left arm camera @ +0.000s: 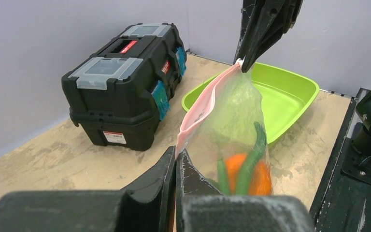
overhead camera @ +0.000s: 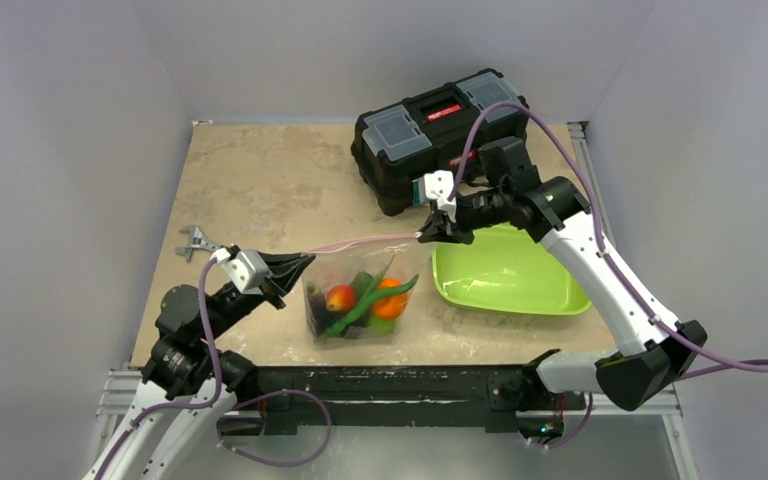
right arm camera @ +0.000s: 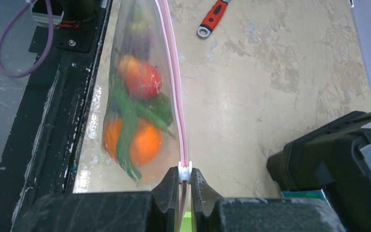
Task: Open the zip-top bag and remove the fake food
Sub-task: Unzip the zipper food storage bag at the center of the board.
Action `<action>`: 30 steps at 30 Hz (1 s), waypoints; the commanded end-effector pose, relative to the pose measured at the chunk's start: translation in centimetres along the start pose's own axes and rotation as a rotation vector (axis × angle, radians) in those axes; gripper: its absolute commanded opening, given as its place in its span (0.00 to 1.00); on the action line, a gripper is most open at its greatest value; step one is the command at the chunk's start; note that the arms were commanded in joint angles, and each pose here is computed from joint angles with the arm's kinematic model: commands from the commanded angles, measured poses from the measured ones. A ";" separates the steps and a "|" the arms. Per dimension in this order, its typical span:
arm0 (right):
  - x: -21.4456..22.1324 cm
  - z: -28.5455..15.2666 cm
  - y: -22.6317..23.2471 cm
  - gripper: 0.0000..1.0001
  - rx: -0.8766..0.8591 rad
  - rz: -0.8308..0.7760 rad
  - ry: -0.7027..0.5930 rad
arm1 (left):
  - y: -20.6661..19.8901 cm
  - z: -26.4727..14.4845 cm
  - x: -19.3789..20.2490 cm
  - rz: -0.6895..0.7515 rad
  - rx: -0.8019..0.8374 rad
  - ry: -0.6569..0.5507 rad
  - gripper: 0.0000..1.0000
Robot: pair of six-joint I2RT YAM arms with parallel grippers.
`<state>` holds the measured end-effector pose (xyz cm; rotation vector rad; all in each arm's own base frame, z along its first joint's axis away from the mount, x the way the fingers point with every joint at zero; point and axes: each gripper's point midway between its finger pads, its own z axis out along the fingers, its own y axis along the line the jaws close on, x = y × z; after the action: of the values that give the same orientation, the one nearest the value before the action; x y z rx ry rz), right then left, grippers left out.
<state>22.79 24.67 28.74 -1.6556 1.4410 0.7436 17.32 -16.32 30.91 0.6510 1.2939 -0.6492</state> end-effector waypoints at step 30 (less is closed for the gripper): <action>-0.9 -1.9 1.3 0.62 -0.099 0.036 0.002 | -0.5 0.7 -3.6 0.010 0.041 -0.087 0.00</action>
<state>22.86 22.11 27.73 -1.6918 1.5684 0.7302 17.58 -16.79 30.95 0.6675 1.3049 -0.6634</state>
